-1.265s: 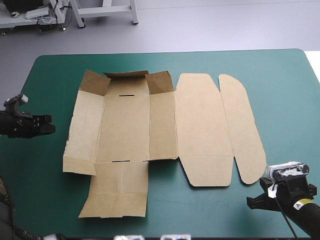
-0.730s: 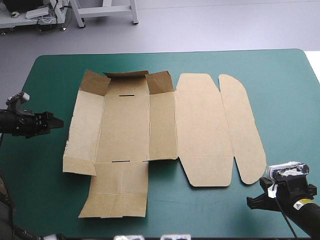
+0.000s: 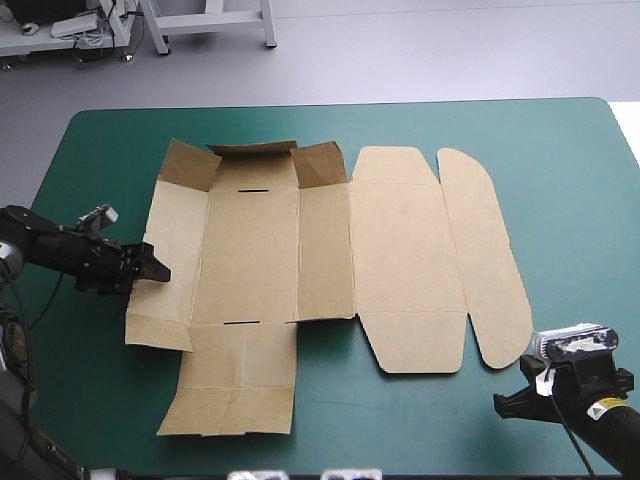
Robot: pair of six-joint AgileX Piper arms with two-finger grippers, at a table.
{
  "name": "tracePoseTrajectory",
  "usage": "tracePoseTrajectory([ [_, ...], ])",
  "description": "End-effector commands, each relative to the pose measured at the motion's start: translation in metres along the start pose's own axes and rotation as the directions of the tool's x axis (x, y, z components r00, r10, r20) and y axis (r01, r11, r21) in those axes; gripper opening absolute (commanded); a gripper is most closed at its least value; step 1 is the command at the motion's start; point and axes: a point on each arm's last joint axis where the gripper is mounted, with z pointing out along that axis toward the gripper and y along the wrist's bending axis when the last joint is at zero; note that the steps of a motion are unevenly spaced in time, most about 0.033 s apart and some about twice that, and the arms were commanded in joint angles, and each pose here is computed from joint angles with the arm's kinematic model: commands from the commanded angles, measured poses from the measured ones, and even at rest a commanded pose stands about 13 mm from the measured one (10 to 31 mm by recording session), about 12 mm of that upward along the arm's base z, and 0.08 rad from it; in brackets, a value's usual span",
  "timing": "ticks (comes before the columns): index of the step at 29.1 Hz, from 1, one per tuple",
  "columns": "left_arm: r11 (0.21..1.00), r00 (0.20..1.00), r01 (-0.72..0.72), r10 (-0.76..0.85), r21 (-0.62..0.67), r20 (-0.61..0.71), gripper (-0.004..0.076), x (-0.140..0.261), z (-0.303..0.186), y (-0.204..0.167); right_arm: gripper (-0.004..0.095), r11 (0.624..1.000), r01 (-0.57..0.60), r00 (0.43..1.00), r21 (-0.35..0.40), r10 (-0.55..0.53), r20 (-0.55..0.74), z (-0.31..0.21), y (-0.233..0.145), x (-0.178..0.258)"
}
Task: Fold the box
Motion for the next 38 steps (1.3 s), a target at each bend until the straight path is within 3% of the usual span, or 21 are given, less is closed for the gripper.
tracePoseTrajectory([
  [1,0.995,0.999,-0.031,0.034,0.092,-0.031,0.0473,0.004,-0.004,-0.029,-0.0013,1.000,0.006,0.997,0.012,-0.007,0.076,-0.005,-0.001,-0.012],
  [7,0.992,0.997,-0.071,0.074,0.100,-0.028,0.0472,-0.002,0.014,-0.045,-0.0013,1.000,0.006,0.997,0.013,-0.007,0.077,-0.005,-0.001,-0.012],
  [10,0.992,0.996,-0.079,0.083,0.094,-0.036,0.0428,-0.004,0.022,-0.048,-0.0013,1.000,0.006,0.997,0.012,-0.007,0.075,-0.005,0.000,-0.012],
  [13,0.993,0.996,-0.076,0.081,0.092,-0.046,0.0282,-0.005,0.028,-0.049,-0.0013,1.000,0.004,0.997,0.012,-0.005,0.076,-0.005,0.000,-0.012],
  [17,0.994,0.996,-0.075,0.079,0.085,-0.041,0.0011,-0.007,0.031,-0.047,-0.0013,1.000,0.002,0.997,0.012,-0.003,0.076,-0.005,0.000,-0.012],
  [18,0.993,0.996,-0.081,0.084,0.084,-0.038,-0.0006,-0.007,0.031,-0.047,-0.0013,1.000,0.002,0.997,0.012,-0.003,0.076,-0.005,0.000,-0.012],
  [25,0.969,0.972,-0.229,0.233,0.097,-0.037,-0.0009,-0.018,0.010,-0.062,-0.0013,1.000,0.005,0.997,0.012,-0.006,0.076,-0.005,0.000,-0.012],
  [30,0.905,0.904,-0.425,0.423,-0.032,-0.059,-0.0009,-0.029,-0.007,-0.092,-0.0013,1.000,0.004,0.997,0.011,-0.004,0.076,-0.005,0.000,-0.012],
  [34,0.777,0.799,-0.602,0.587,-0.184,-0.134,-0.0009,-0.039,-0.015,-0.123,-0.0013,1.000,0.003,0.997,0.009,-0.003,0.077,-0.005,0.000,-0.012],
  [38,0.585,0.657,-0.747,0.724,-0.316,-0.212,-0.0009,-0.045,-0.022,-0.164,-0.0013,1.000,0.003,0.997,0.009,-0.003,0.077,-0.005,0.000,-0.012],
])
